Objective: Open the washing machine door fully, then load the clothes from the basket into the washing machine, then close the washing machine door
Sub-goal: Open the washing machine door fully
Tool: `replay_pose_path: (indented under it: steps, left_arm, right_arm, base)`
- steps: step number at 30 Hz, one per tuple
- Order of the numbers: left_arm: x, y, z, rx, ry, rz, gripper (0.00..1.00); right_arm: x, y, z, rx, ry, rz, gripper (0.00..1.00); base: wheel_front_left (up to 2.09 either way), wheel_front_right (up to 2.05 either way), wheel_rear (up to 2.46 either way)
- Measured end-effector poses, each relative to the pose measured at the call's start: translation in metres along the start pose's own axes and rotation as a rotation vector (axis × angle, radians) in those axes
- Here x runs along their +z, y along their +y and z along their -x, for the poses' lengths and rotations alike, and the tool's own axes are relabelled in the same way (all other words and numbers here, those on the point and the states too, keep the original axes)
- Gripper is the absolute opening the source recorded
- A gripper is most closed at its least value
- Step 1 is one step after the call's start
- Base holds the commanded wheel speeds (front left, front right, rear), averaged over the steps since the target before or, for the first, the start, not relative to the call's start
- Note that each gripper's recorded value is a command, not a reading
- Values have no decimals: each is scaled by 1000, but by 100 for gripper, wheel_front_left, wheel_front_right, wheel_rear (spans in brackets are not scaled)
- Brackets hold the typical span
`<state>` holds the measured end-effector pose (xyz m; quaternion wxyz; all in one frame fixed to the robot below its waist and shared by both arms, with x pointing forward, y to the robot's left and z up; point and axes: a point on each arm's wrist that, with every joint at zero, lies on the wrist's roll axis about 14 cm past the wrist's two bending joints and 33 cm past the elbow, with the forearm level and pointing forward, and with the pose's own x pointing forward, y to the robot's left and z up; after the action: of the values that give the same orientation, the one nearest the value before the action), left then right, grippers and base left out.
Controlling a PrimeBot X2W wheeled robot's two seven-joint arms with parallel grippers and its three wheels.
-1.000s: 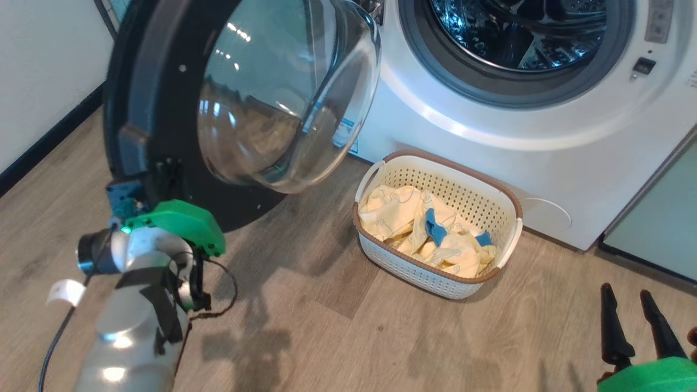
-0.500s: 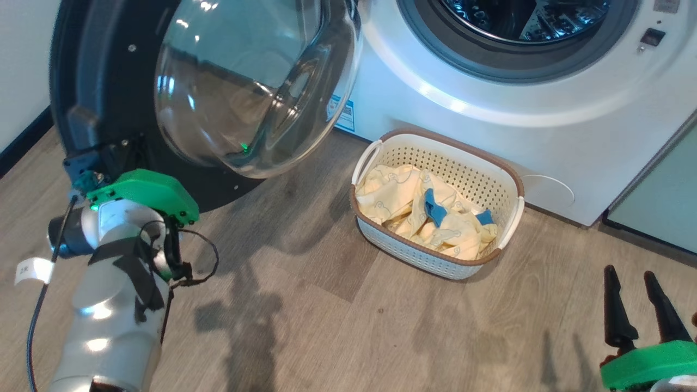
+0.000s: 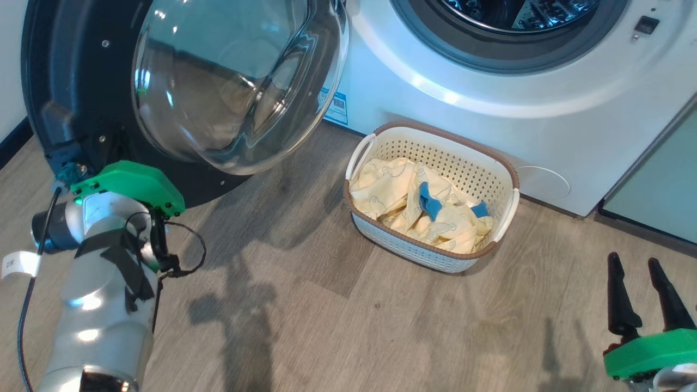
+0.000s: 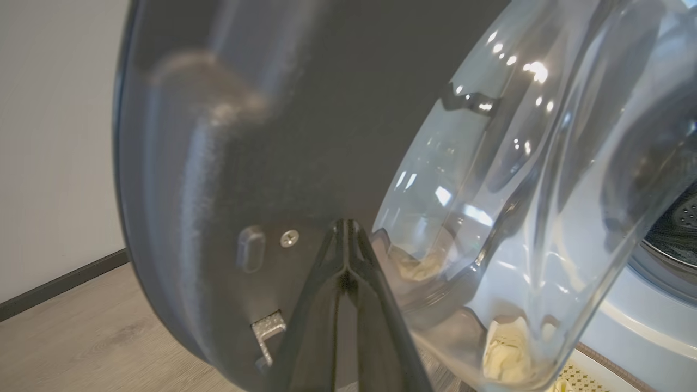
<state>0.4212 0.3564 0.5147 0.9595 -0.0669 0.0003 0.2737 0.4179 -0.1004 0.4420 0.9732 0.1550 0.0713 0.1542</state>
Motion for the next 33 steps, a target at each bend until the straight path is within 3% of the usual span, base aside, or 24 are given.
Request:
replay_pose_path:
  steps: [7,18,29,30,33]
  left_arm:
    - [9,-3,3,-22,-22,18,0]
    - [-8,-29,37,-185,8,29,0]
    - [-30,-85,68,-371,39,15,0]
    - [-31,-92,71,-388,39,17,24]
    - [-31,-112,79,-445,33,16,60]
  right_arm:
    - [8,1,4,-3,-19,8,100]
    - [19,3,31,-30,-55,5,100]
    - [37,-22,67,-128,-124,9,100]
    - [38,-25,72,-140,-129,8,100]
    - [37,-35,87,-179,-135,4,100]
  base:
    - [0,0,0]
    - [0,0,0]
    - [0,0,0]
    - [0,0,0]
    - [0,0,0]
